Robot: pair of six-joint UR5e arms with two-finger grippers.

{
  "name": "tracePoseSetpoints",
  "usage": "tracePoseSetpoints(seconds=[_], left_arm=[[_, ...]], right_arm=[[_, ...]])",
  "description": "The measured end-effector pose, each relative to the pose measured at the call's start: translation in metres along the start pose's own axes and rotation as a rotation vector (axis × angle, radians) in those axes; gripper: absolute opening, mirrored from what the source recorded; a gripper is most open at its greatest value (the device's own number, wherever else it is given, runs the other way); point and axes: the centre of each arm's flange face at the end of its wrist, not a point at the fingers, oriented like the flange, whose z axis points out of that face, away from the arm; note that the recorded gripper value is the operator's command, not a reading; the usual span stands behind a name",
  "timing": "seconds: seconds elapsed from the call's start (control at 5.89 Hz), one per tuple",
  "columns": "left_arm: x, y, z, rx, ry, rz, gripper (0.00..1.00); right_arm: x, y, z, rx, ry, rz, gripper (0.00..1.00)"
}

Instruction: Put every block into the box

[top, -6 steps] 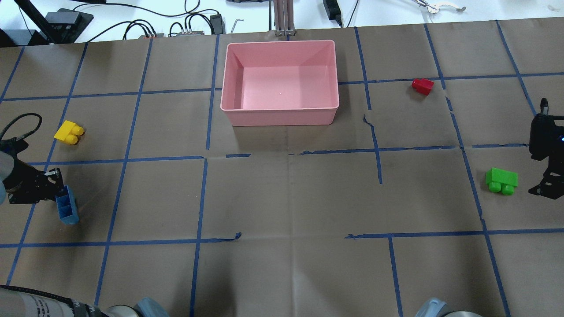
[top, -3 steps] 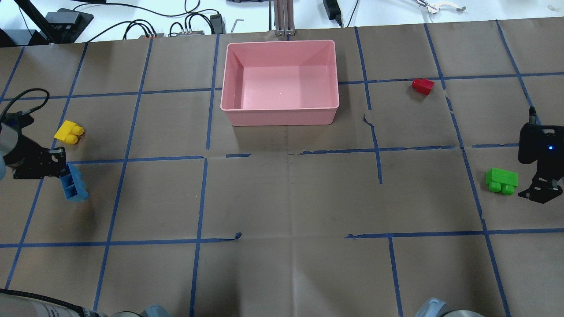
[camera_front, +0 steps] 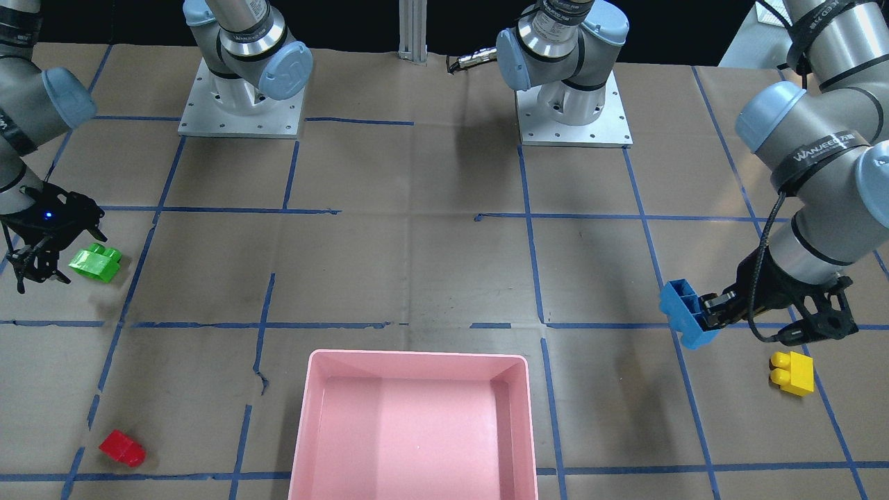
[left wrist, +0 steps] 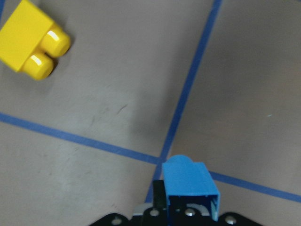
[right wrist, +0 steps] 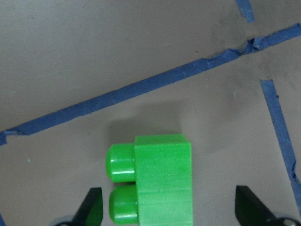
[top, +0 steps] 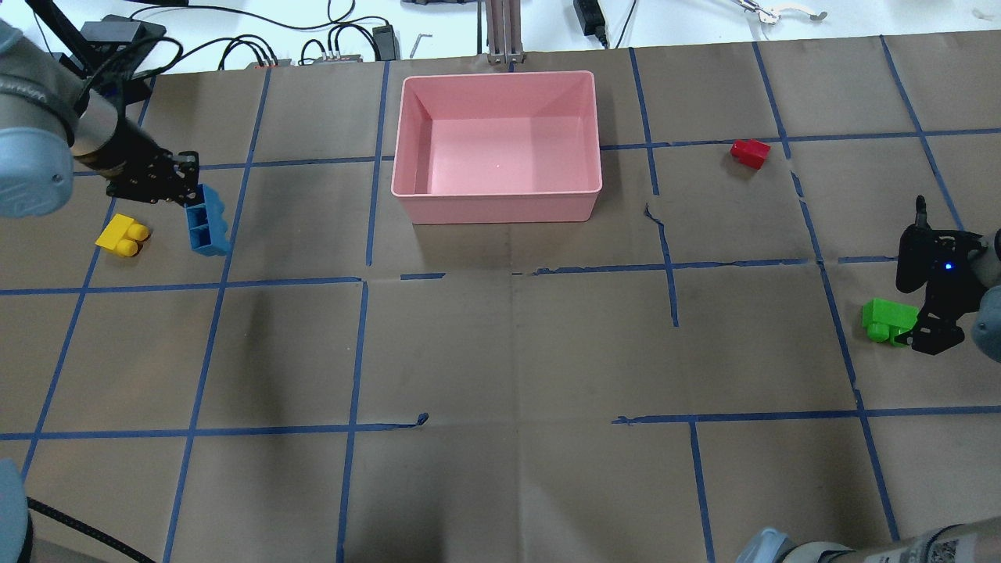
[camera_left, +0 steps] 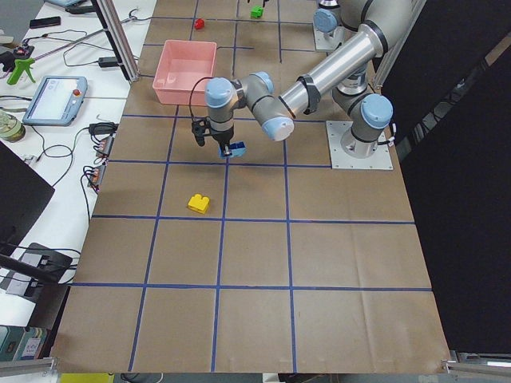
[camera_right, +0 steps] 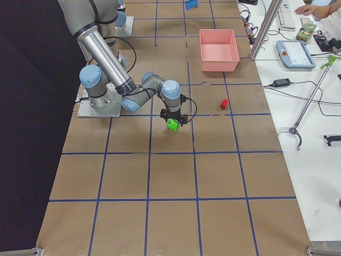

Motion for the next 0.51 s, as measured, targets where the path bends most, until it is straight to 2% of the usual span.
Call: tracePoseSetpoints(seconds=[0.34,0.51], left_arm=[[0.125,-0.044,-0.016,0.022,0.012,0.108,0.0],[0.186,-0.053,-0.008,0.031,0.016,0.157,0.0]], right_arm=[[-0.001,0.001,0.012,0.008,-0.023,-0.016,1.0],[-0.001,0.001,0.013,0.009,-0.028,-0.013,0.99]])
